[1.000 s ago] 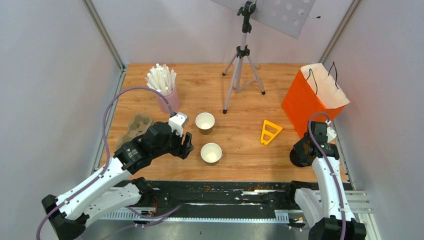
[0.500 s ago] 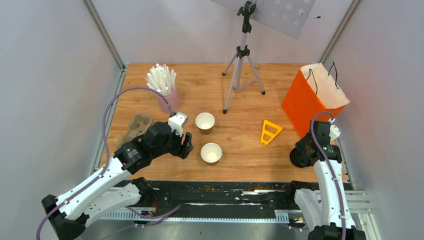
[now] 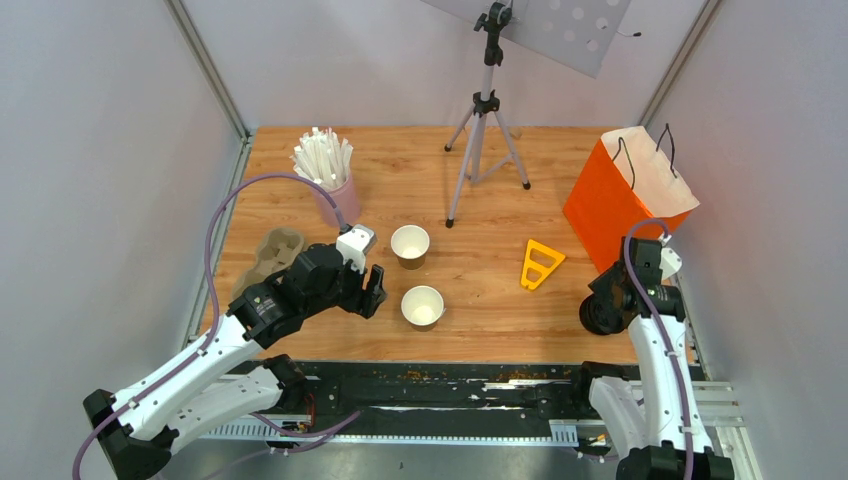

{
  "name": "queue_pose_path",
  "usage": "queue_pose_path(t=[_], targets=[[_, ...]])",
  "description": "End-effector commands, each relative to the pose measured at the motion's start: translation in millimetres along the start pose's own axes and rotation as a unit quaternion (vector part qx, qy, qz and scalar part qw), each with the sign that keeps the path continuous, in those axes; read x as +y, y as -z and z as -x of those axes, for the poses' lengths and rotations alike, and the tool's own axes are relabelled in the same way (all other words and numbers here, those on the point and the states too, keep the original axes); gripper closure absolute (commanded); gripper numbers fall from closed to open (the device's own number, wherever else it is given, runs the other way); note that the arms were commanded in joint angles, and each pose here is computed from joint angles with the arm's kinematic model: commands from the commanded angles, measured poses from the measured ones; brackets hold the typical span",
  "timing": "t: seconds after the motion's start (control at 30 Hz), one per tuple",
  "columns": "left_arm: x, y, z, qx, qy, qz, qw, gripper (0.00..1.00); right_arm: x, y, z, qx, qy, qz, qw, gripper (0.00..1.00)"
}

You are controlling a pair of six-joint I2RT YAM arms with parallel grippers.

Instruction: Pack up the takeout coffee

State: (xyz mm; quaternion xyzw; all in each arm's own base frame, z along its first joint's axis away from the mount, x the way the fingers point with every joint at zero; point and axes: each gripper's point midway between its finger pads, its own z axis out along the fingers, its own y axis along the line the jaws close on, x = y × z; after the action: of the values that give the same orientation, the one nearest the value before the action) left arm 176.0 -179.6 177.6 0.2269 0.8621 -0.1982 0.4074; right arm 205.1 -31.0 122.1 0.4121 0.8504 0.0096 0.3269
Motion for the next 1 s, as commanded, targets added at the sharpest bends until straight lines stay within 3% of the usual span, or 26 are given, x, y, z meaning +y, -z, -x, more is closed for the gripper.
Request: queue_pose_path(t=[0.0,0.73,0.97], targets=[[-0.9,4.2,9.0,-0.017,-0.008,-0.002,1.0,0.23,-2.3,-7.8,-3.9,0.005,0.001,-0.004,1.0,0.71],[-0.4,2.0,7.5,-0.012,-0.008,0.0,1.0,0.22,-1.9,-24.5,-17.2,0.018,-0.008,0.005,1.0,0.74],[-0.9,1.5,6.2,-0.01,-0.008,-0.001,1.0,0.22,-3.2,-22.7,-12.4,0.007,-0.002,0.002,1.0,0.82]])
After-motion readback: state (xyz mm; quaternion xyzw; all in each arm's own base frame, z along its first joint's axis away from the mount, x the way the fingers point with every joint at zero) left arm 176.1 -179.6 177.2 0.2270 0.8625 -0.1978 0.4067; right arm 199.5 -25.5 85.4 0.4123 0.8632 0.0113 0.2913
